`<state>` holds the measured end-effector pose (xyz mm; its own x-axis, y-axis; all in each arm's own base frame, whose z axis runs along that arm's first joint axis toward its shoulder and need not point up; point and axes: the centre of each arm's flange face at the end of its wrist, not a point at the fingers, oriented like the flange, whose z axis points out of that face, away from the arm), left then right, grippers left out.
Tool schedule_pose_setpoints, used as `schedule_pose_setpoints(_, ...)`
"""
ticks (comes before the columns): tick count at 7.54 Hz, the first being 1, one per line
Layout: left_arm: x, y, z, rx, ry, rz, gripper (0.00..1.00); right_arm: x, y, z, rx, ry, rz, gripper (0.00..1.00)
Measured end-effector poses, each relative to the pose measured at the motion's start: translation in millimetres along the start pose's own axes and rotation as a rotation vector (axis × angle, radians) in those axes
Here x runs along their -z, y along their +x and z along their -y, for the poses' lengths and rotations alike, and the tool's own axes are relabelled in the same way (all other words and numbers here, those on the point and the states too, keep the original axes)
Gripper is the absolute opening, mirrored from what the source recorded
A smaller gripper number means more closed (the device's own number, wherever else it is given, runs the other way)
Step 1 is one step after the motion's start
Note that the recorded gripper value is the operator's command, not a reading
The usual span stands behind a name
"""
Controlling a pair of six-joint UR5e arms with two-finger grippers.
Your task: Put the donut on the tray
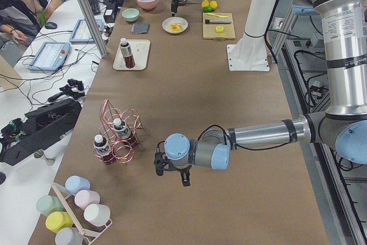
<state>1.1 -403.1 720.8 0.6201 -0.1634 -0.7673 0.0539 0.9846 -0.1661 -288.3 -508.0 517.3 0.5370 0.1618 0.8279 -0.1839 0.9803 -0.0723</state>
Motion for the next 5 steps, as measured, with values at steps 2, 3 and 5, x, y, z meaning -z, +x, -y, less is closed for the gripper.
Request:
schedule_pose_setpoints(2,0.5,0.8,0.5,-0.001,0.001,-0.001,0.98,-7.4,4.5,-6.7,-0.003,0.0,-0.013,0.66)
schedule_pose_setpoints(3,0.5,1.0,0.6,-0.001,0.001,-0.002,0.98,-11.8,5.3,-10.2,-0.001,0.0,-0.021,0.59)
schedule_pose_setpoints(5,0.6,1.1,0.7,-0.001,0.001,-0.002,0.98,-18.7,2.2,-16.1,-0.026,0.002,-0.03,0.0)
